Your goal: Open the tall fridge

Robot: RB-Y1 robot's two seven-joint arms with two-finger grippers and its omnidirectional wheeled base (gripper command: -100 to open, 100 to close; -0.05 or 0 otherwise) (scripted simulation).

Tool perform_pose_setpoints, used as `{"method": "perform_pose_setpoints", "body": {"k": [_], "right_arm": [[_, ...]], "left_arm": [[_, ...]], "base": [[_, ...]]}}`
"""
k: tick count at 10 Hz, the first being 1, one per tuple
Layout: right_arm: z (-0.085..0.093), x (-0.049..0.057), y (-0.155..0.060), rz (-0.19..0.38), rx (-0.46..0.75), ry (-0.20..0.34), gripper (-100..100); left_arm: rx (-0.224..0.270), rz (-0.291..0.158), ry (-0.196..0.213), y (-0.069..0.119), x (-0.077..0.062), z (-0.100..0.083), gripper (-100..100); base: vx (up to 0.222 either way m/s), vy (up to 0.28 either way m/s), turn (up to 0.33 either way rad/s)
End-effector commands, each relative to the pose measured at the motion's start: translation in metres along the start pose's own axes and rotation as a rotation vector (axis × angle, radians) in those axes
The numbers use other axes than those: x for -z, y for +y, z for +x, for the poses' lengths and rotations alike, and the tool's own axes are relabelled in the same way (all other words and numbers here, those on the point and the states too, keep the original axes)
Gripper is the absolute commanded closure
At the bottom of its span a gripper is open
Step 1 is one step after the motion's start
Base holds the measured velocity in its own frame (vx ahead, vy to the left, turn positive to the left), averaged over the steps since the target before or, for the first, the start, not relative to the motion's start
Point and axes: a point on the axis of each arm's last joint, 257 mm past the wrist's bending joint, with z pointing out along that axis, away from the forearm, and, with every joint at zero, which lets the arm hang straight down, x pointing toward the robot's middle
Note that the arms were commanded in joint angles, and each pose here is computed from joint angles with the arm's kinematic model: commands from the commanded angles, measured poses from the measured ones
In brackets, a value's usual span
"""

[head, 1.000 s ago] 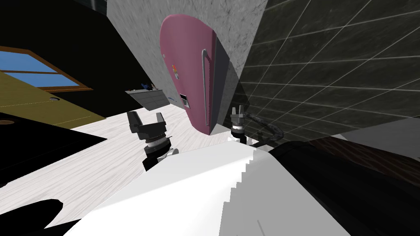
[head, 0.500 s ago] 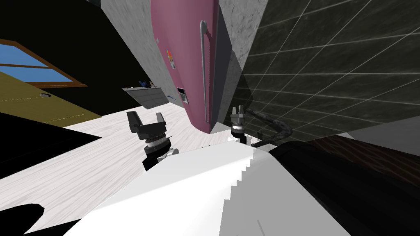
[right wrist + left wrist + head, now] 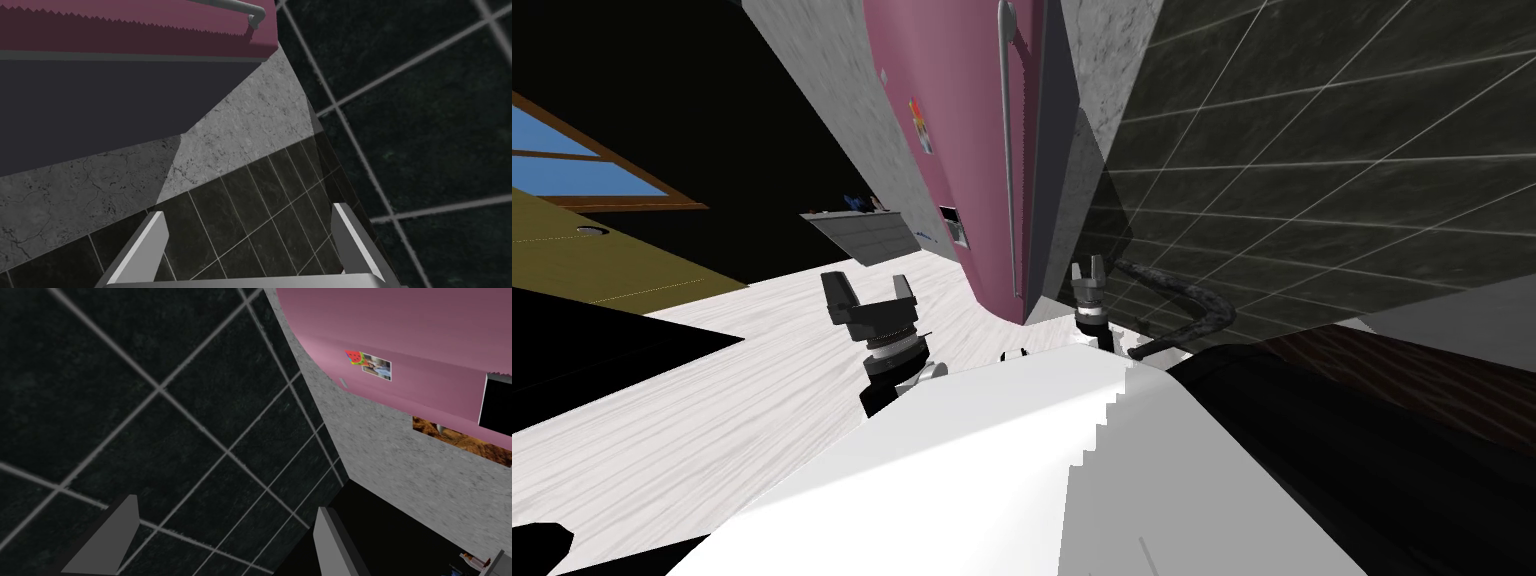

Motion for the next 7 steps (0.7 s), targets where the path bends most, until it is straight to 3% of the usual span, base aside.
{"method": "perform_pose_setpoints", "body": {"k": [1, 2, 3, 5, 6, 7], "right_arm": [[0.013, -0.002, -0.007, -0.009, 0.147, 0.1, -100], [0.018, -0.003, -0.009, -0.016, 0.209, 0.142, -100], [0.018, -0.003, -0.009, -0.017, 0.216, 0.142, -100], [0.03, -0.004, -0.015, -0.041, 0.357, 0.232, -100], [0.03, -0.004, -0.015, -0.043, 0.371, 0.231, -100], [0.035, -0.004, -0.019, -0.061, 0.449, 0.278, -100]], "left_arm": [[0.0, 0.0, 0.0, 0.0, 0.0, 0.0, 0], [0.0, 0.0, 0.0, 0.0, 0.0, 0.0, 0], [0.0, 0.0, 0.0, 0.0, 0.0, 0.0, 0], [0.0, 0.0, 0.0, 0.0, 0.0, 0.0, 0], [0.0, 0.0, 0.0, 0.0, 0.0, 0.0, 0], [0.0, 0.0, 0.0, 0.0, 0.0, 0.0, 0]], "base": [[0.044, 0.06, -0.078], [0.042, 0.08, -0.079], [0.037, 0.064, -0.028], [0.05, 0.063, -0.085], [0.043, 0.063, -0.038], [0.033, 0.063, -0.076]]}}
